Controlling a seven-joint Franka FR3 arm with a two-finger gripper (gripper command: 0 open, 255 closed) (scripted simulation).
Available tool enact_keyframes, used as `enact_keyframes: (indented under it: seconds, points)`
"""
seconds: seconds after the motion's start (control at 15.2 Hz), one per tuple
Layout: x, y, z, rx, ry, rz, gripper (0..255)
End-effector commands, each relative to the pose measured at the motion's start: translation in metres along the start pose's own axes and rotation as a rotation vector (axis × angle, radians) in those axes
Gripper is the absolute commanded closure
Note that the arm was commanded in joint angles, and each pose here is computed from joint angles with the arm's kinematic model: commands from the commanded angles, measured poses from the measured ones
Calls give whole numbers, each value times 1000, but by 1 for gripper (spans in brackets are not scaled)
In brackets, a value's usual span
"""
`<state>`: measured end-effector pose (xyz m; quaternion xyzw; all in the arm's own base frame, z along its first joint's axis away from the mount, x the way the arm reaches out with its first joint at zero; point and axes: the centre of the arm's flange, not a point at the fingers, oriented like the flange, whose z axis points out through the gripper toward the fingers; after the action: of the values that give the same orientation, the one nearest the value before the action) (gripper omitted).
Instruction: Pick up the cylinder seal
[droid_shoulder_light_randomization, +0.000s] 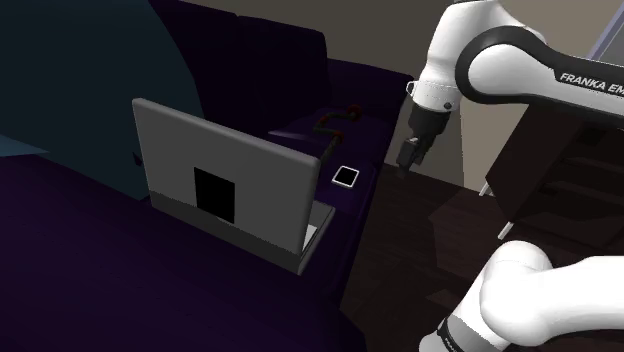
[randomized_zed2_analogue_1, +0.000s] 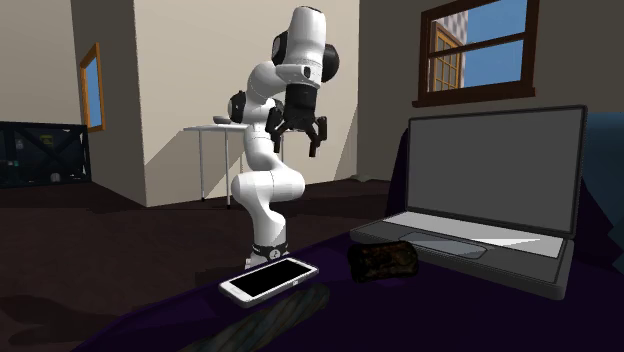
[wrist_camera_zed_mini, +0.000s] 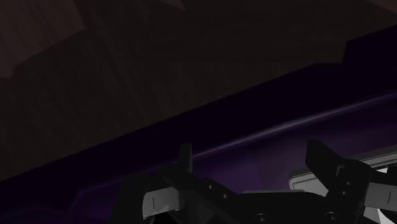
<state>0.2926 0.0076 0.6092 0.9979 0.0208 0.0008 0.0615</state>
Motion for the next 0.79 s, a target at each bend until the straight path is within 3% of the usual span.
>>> enact_keyframes:
  seconds: [0.0, 0.73]
  points:
    - [0, 0, 0, 0, 0, 0, 0]
    - [139, 44, 48, 89, -25, -506, 0]
